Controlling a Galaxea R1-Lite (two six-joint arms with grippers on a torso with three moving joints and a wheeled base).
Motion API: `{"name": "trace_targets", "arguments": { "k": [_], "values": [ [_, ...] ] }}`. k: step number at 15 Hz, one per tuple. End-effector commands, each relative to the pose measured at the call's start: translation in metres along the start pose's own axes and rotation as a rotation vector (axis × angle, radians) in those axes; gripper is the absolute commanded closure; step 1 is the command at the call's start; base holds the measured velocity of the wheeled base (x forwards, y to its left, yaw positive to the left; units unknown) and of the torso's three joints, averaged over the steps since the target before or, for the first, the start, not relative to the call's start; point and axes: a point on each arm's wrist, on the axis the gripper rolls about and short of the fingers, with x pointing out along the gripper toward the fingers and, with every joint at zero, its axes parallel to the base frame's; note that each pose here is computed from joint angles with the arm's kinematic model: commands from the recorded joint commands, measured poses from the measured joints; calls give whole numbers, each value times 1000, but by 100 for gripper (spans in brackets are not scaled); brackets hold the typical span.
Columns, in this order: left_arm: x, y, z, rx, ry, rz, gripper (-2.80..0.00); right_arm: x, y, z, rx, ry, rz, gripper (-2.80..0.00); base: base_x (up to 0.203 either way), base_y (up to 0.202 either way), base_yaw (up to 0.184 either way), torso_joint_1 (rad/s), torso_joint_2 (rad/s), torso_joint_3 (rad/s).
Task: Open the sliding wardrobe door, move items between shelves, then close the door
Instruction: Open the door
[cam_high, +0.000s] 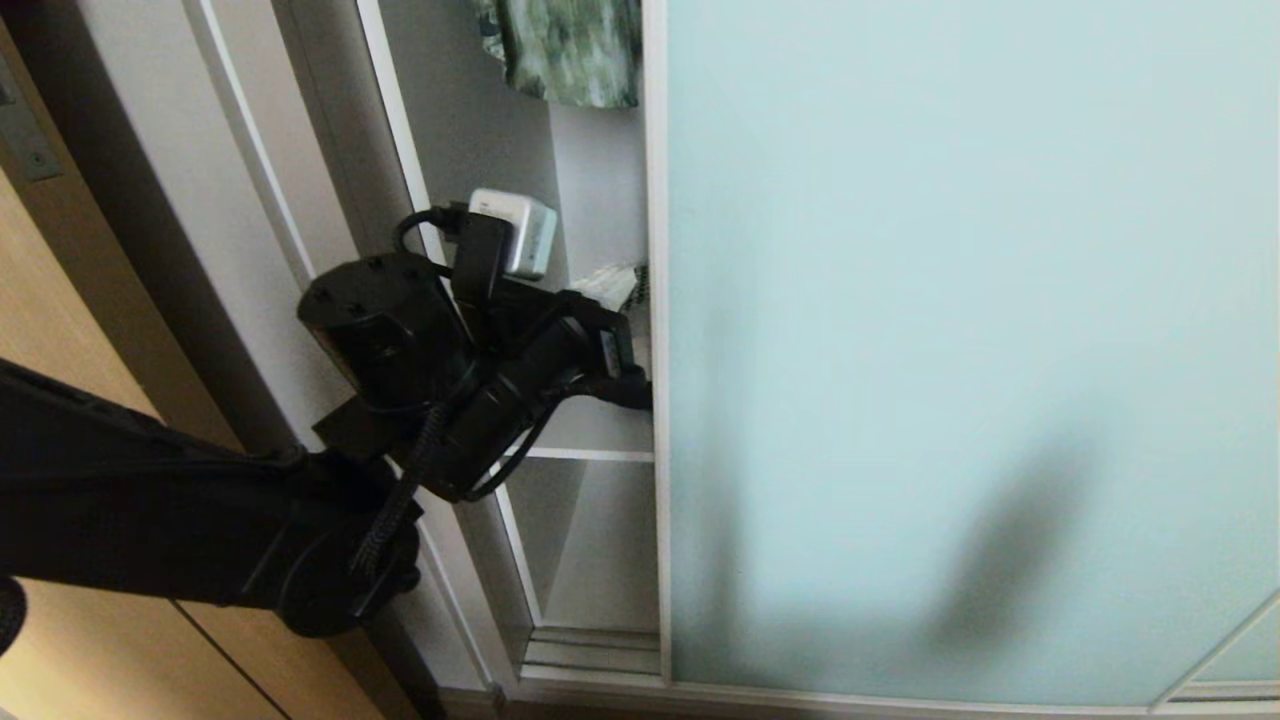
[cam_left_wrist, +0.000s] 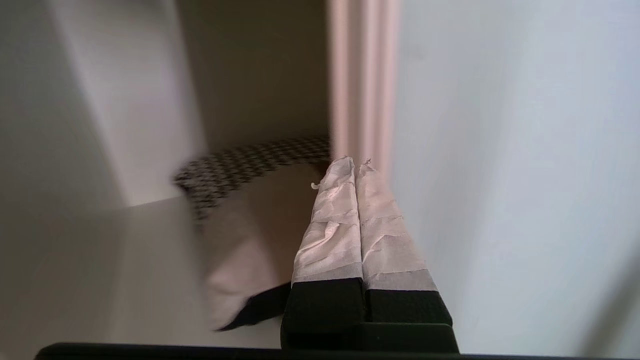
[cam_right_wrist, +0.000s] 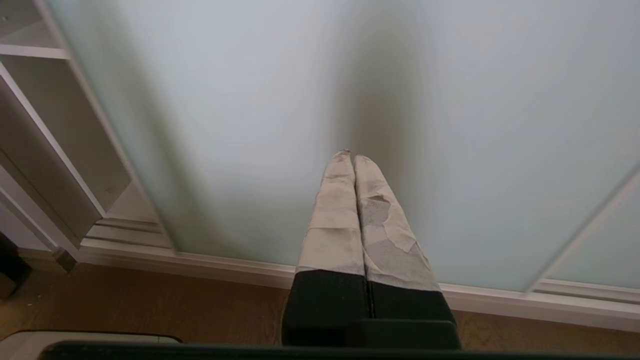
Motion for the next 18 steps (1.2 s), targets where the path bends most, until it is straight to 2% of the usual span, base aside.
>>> {"name": "trace_targets", "arguments": {
  "k": [1,3,6,11,14,16,18],
  "values": [
    [12,-14,-33,-4,37,-35,0,0,0,0,0,-1,1,0,0,0,0,0,0,0],
    [19,-34,-46,-15,13,-78,0,0,0,0,1,-1,1,0,0,0,0,0,0,0],
    [18,-72,-53,-37,18,-171,0,0,0,0,0,-1,1,0,0,0,0,0,0,0],
    [42,-81,-36,-53,-55,-166,0,0,0,0,0,-1,1,0,0,0,0,0,0,0],
    [40,-72,-8,-58,-114,-102,0,0,0,0,0,-1,1,0,0,0,0,0,0,0],
    [33,-44,26,-39,-179,-6,0,0,0,0,0,-1,1,0,0,0,0,0,0,0],
    [10,-10,73,1,-247,100,0,0,0,0,0,-1,1,0,0,0,0,0,0,0]
  ]
}}
